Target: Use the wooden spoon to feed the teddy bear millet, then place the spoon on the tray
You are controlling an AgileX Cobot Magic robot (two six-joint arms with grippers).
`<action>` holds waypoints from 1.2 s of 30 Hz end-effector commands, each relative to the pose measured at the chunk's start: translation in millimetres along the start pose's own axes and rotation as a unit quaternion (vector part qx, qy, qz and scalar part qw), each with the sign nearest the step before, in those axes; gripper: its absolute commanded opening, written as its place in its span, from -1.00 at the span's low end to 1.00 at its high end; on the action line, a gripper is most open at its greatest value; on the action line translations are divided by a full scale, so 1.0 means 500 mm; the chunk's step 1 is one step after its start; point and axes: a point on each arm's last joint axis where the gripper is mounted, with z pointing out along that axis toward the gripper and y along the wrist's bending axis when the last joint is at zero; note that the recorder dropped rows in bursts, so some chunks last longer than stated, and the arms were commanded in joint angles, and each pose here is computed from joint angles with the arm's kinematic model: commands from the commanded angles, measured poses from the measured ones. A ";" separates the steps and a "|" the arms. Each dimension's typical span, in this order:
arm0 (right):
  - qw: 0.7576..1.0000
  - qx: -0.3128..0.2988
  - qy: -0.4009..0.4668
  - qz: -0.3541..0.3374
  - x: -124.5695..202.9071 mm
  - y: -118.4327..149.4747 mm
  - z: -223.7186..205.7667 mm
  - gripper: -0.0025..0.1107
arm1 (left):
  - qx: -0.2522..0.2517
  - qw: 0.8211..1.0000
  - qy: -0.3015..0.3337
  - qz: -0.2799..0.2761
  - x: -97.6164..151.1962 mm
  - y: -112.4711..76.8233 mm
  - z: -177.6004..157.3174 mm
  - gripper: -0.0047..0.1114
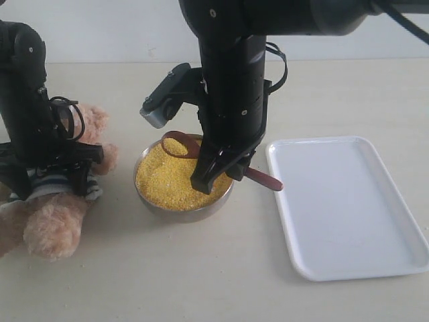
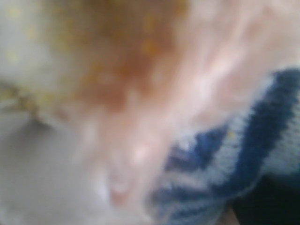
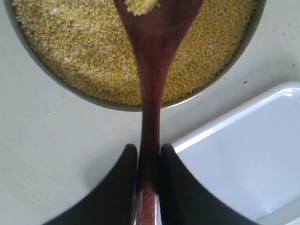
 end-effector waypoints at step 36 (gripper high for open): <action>0.999 0.017 -0.028 0.006 0.014 -0.006 -0.050 -0.96 | -0.033 0.993 -0.057 0.095 0.082 0.034 -0.148 -0.85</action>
